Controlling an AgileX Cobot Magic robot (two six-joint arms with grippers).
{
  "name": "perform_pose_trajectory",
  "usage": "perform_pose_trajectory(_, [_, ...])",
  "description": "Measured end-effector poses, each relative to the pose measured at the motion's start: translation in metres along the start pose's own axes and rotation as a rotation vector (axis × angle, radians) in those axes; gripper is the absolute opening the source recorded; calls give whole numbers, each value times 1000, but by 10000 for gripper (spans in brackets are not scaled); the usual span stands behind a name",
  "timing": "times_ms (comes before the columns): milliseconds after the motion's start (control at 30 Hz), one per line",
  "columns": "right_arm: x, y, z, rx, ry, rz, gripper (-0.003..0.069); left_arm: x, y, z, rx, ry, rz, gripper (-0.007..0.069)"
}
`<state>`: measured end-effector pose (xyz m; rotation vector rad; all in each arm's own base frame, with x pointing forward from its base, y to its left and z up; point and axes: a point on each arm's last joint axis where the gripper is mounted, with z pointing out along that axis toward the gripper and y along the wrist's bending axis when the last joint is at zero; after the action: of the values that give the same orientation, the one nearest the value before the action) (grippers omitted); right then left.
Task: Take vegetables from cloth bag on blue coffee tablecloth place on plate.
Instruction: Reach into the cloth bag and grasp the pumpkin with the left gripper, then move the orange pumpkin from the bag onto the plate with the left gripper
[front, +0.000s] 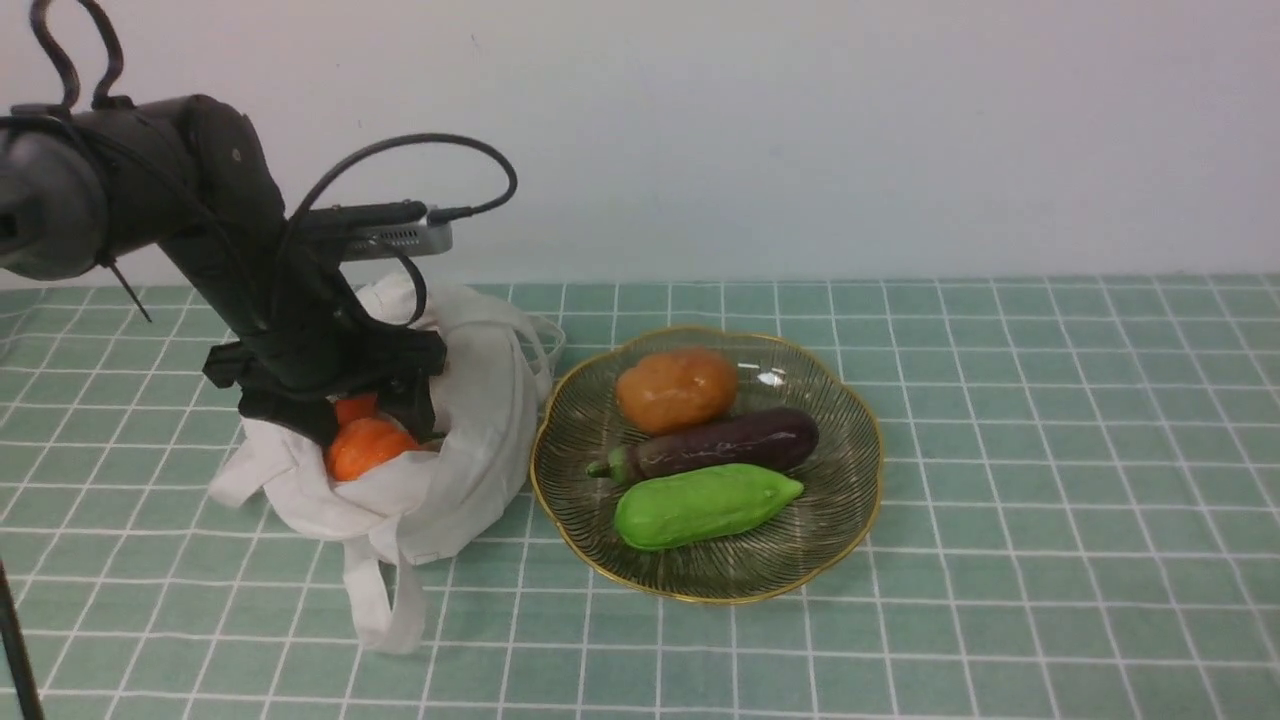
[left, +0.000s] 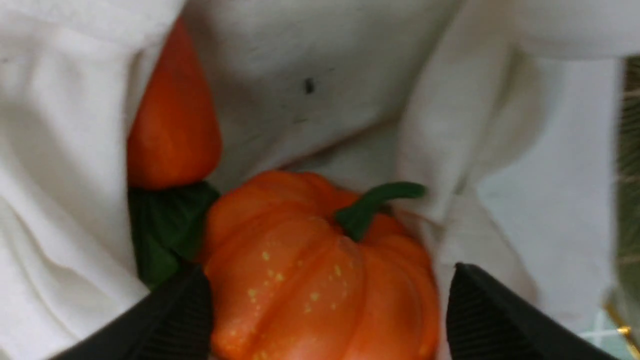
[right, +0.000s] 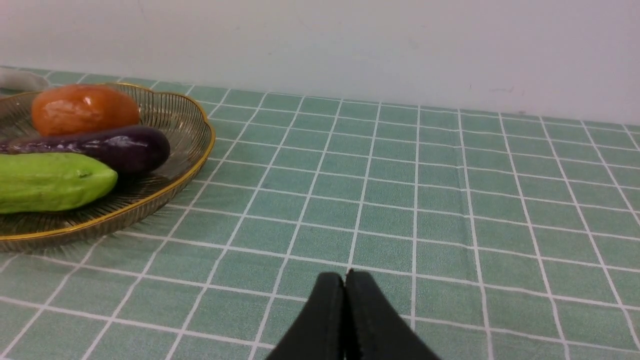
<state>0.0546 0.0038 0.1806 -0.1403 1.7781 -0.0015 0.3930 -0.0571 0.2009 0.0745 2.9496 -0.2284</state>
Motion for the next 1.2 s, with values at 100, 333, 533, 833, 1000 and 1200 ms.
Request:
perform_pose_trajectory(100, [0,0,0,0,0,0,-15,-1,2,4,-12,8,-21,570])
perform_pose_trajectory(333, [0,0,0,0,0,0,-15,-2,2,6,-15,11,-29,569])
perform_pose_trajectory(533, [0,0,0,0,0,0,-15,-1,2,6,-15,32,-30,519])
perform_pose_trajectory(833, [0,0,0,0,0,0,-15,-1,2,3,-16,30,-25,519])
perform_pose_trajectory(1000, [0,0,0,0,0,0,-15,2,1,-7,-18,12,-20,518])
perform_pose_trajectory(1200, [0,0,0,0,0,0,-15,3,-3,-35,-11,-79,-11,517])
